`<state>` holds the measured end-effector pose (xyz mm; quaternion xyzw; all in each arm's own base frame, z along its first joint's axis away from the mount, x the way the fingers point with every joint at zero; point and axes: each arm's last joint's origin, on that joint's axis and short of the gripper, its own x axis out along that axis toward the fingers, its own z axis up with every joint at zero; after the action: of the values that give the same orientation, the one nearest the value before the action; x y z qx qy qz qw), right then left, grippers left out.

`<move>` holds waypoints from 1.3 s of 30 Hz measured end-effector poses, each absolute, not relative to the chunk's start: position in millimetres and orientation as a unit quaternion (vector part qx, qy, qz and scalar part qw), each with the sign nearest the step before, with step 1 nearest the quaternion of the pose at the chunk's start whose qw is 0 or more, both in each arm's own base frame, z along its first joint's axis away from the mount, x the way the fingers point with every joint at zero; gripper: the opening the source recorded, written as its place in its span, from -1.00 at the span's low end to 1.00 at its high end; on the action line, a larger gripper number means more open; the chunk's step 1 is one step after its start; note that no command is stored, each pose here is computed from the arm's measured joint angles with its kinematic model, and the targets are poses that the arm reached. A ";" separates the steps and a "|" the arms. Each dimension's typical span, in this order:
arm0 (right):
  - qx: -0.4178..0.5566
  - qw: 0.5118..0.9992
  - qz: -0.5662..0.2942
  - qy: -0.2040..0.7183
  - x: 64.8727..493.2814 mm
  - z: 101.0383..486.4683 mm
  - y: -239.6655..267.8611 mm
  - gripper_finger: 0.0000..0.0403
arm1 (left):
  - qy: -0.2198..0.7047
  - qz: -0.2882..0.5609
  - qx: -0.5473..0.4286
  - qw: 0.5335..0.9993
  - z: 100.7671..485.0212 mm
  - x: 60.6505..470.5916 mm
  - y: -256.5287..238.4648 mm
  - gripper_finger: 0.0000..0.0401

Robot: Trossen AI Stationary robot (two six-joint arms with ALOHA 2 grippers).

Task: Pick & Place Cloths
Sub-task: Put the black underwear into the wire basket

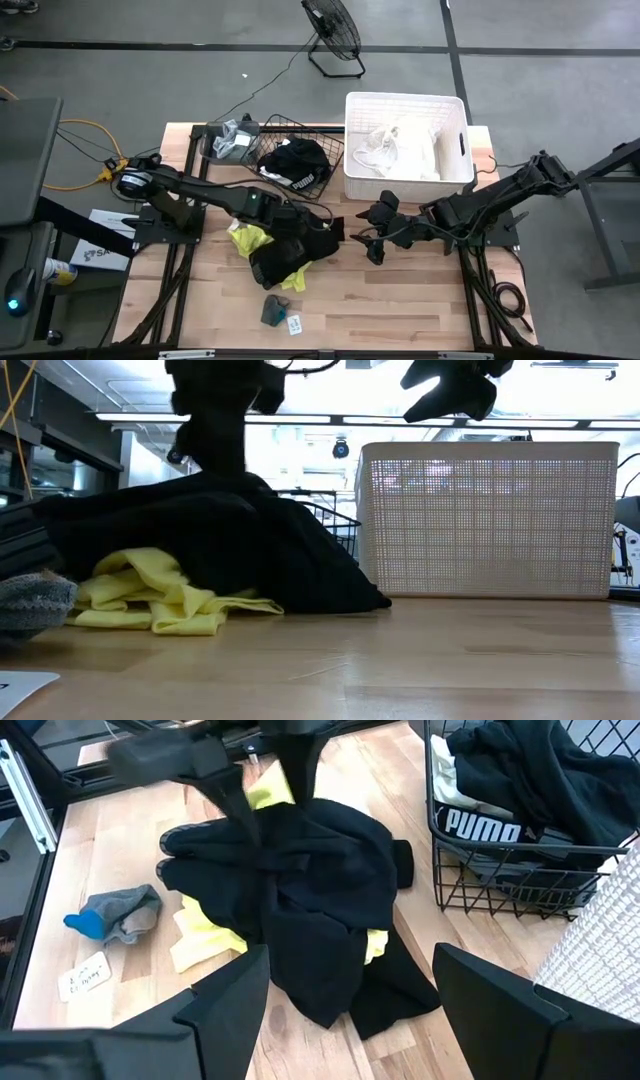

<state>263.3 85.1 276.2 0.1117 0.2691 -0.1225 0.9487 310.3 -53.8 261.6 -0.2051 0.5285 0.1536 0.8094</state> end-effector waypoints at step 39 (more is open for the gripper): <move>0.109 0.948 -0.124 0.271 263.0 275.8 85.0 0.36 | 0.452 0.210 -0.023 0.867 426.6 275.0 -38.4 -1.00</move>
<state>263.0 85.0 275.8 0.1092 0.2711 -0.1237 0.9483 275.0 -38.4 426.6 -0.0231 0.4516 0.2101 0.8668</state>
